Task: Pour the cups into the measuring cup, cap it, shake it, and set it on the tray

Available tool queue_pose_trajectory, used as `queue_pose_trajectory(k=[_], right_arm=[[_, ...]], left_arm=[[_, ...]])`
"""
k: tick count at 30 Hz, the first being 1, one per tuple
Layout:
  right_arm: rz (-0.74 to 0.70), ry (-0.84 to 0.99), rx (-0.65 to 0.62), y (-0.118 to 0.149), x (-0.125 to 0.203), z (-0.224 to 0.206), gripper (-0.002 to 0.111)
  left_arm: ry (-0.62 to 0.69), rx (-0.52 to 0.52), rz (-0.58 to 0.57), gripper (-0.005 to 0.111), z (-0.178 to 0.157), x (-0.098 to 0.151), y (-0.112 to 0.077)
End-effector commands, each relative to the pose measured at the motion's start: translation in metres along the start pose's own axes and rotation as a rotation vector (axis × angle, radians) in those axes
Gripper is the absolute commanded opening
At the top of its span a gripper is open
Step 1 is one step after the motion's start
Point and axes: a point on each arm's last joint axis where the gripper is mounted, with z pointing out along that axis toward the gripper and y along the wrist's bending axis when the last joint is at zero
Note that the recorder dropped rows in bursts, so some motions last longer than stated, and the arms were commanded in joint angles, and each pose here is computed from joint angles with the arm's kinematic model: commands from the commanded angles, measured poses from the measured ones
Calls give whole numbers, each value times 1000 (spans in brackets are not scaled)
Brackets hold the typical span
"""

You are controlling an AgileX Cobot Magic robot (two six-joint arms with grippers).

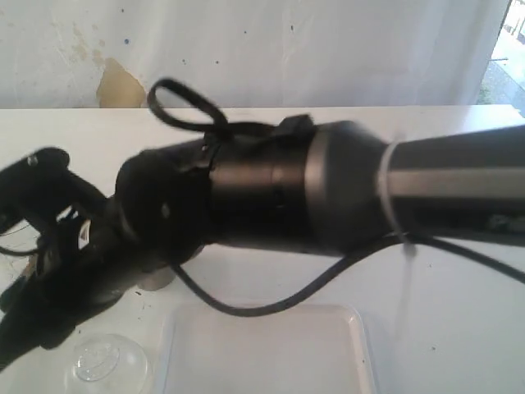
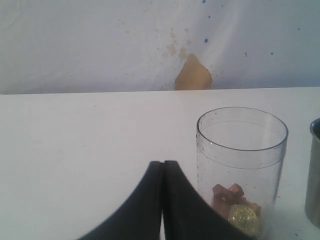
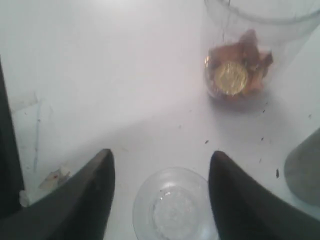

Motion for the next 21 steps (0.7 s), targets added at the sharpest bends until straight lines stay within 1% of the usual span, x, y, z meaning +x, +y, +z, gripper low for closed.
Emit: queue_pose_trajectory(k=[1,4,5,9,10,15,21], right_arm=[[-71,-87,-10,12,-24,-56,27],[-111,-115,-8,18,-28,-93,4],[-120,-131,-4,19,-28,-105,0],[-124,-244,17,23,-18,-143,0],[-123,-300,32,23,-14,-154,0],[-121,-504,83,25,14,-200,0],[-128,-555,90,29,61,-233,0]], left_arm=[[-14,2,-11,0,0,0,0],[-14,2,-11,0,0,0,0],[-14,2,-11,0,0,0,0],[-14,2,-11,0,0,0,0],[-14,2,-11,0,0,0,0],[-14,2,-11,0,0,0,0],[-14,2,-11,0,0,0,0]])
